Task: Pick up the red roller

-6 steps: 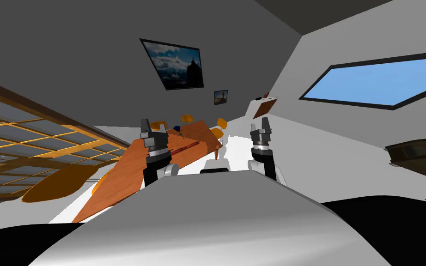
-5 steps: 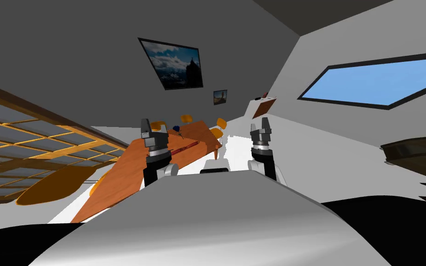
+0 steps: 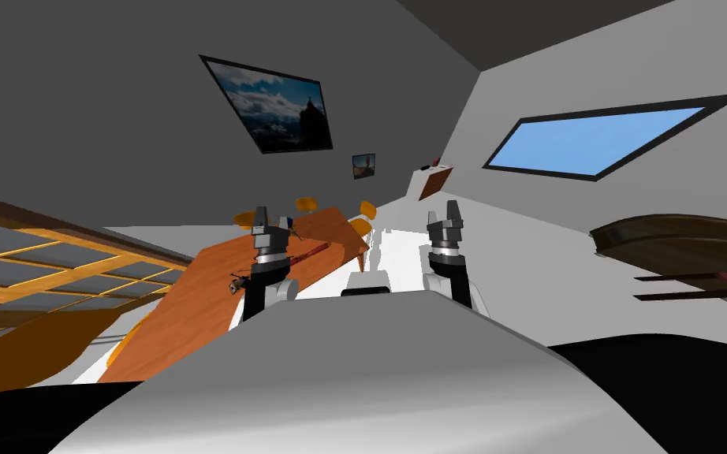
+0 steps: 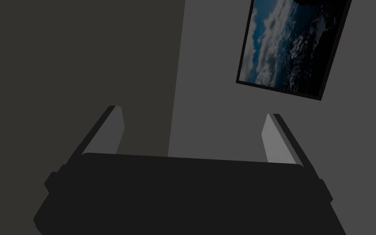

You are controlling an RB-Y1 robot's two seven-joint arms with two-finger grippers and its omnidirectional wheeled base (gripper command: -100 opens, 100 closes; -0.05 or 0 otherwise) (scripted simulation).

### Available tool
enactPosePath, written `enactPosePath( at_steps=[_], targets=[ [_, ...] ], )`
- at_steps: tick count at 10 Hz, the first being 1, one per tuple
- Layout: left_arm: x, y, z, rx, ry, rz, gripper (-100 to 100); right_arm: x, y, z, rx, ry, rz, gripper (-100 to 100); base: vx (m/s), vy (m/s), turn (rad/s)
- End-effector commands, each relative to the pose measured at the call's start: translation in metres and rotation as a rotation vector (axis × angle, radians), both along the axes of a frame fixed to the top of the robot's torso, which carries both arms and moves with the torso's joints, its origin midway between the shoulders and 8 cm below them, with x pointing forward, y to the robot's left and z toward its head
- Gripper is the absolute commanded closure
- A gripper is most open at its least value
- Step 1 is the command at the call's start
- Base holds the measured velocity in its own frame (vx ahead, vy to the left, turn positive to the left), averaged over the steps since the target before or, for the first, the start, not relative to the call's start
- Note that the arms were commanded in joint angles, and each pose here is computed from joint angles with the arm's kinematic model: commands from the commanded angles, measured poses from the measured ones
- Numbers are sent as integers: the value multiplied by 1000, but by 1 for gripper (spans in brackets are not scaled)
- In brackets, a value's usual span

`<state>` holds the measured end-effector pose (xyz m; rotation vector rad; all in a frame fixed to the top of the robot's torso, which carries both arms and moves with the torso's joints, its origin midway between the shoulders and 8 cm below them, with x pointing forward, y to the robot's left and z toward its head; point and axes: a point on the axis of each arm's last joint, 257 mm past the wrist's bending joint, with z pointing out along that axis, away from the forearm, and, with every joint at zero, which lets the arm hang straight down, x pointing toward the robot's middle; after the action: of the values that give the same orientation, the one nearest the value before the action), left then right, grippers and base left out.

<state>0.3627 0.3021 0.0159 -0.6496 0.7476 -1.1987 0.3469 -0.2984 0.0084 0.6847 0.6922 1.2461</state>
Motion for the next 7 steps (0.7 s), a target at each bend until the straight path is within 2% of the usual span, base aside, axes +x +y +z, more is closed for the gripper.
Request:
enactPosePath(
  at_steps=[1, 4, 5, 7],
  targets=[
    [12, 15, -17, 7, 58, 8, -100, 0, 0, 0, 0, 0, 0, 0, -22, -131, -276],
    [35, 52, -52, 2, 173, 45, -100, 0, 0, 0, 0, 0, 0, 0, -22, -130, -295],
    [36, 54, -57, -1, 184, 48, -100, 0, 0, 0, 0, 0, 0, 0, -5, -70, -61],
    [49, 87, -82, -20, 267, 88, -100, 0, 0, 0, 0, 0, 0, 0, -15, -86, -224]
  ],
)
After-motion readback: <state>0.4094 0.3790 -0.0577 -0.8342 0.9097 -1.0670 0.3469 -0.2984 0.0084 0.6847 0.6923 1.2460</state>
